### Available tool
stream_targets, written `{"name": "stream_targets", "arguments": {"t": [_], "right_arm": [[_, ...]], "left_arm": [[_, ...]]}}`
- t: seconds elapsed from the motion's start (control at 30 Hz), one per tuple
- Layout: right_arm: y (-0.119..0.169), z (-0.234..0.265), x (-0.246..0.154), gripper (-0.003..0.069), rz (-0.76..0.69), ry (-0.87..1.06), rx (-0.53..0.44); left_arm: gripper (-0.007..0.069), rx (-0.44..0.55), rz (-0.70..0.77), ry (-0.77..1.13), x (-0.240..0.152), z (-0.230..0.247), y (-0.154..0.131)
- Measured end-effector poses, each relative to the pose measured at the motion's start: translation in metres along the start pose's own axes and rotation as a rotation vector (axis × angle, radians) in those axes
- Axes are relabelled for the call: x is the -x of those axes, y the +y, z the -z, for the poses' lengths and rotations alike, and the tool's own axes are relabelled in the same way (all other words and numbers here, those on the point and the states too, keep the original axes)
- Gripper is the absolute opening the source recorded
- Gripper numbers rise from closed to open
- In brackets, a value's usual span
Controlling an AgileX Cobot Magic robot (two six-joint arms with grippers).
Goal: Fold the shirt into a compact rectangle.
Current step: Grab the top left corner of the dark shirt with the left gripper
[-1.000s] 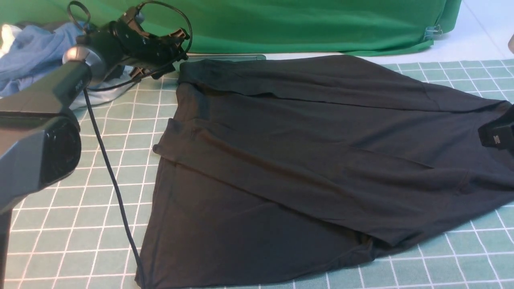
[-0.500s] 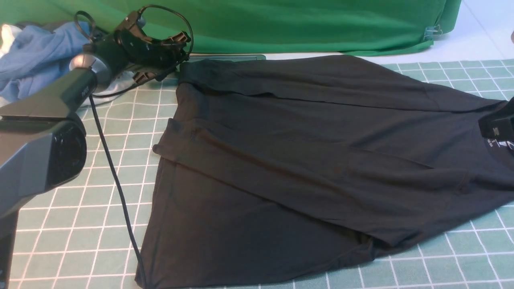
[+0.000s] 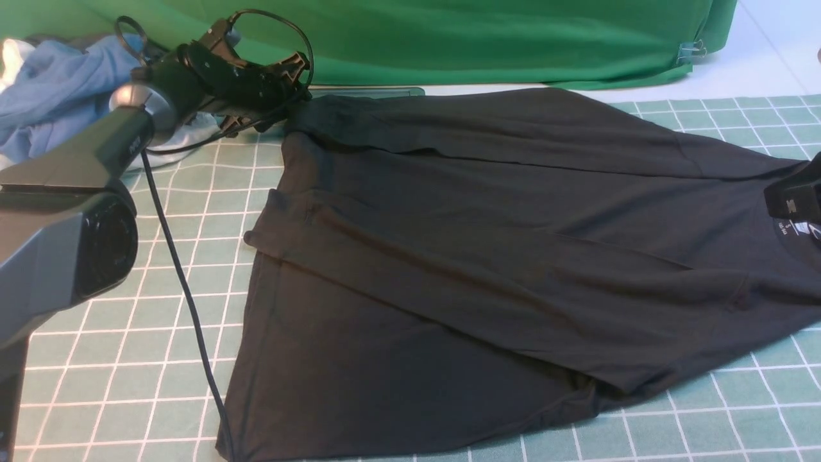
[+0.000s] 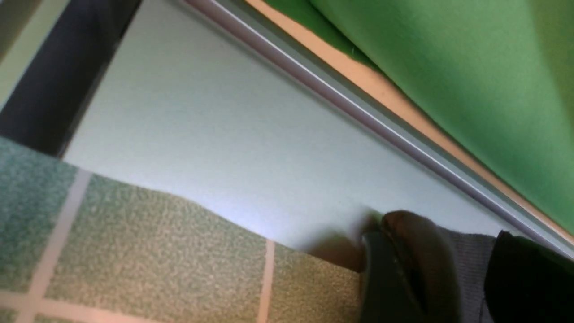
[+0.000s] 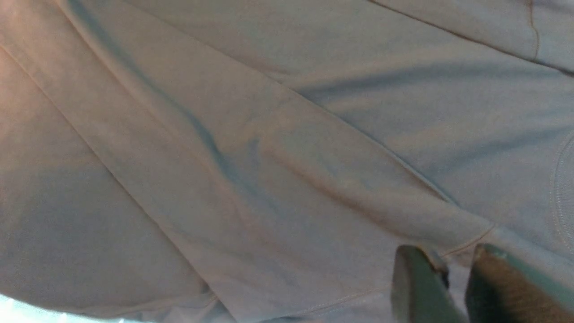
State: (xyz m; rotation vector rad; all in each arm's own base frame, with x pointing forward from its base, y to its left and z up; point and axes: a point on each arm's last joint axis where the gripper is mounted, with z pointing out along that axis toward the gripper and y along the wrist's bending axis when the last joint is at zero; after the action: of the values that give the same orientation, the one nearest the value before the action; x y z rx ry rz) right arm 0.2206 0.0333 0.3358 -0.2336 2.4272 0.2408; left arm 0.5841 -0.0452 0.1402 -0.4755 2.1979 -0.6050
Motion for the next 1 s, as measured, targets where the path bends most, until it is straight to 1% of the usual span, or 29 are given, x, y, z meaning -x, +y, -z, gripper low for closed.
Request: {"name": "stream_targets", "arguments": {"t": [0.07,0.17,0.2,0.23,0.37,0.47,0.57,0.83,1.0], "right_arm": [[0.000,0.000,0.000,0.0195,0.000,-0.002,0.000],[0.000,0.000,0.000,0.0198,0.000,-0.004,-0.001],[0.000,0.000,0.000,0.0198,0.000,-0.004,-0.001],[0.000,0.000,0.000,0.0198,0.000,-0.005,-0.001],[0.000,0.000,0.000,0.0198,0.000,-0.005,-0.001],[0.000,0.000,0.000,0.0198,0.000,-0.005,-0.001],[0.000,0.000,0.001,0.0200,0.000,-0.009,-0.002],[0.000,0.000,0.001,0.0207,0.000,-0.015,-0.003],[0.000,0.000,0.001,0.0207,0.000,-0.015,-0.003]], "left_arm": [[0.0234,0.002,-0.006,0.007,0.000,0.000,0.000],[0.0083,0.002,-0.023,0.020,-0.002,0.000,0.001],[0.0069,0.002,-0.023,0.021,-0.002,0.000,0.001],[0.0034,-0.001,-0.029,0.021,-0.001,0.001,-0.001],[0.0028,-0.011,-0.041,0.012,0.004,0.006,-0.006],[0.0028,-0.035,-0.097,-0.033,0.019,0.020,-0.019],[0.0029,-0.048,-0.110,-0.056,0.026,0.027,-0.026],[0.0031,-0.047,-0.117,-0.037,0.026,0.029,-0.028],[0.0049,-0.045,-0.121,-0.026,0.025,0.030,-0.028]]}}
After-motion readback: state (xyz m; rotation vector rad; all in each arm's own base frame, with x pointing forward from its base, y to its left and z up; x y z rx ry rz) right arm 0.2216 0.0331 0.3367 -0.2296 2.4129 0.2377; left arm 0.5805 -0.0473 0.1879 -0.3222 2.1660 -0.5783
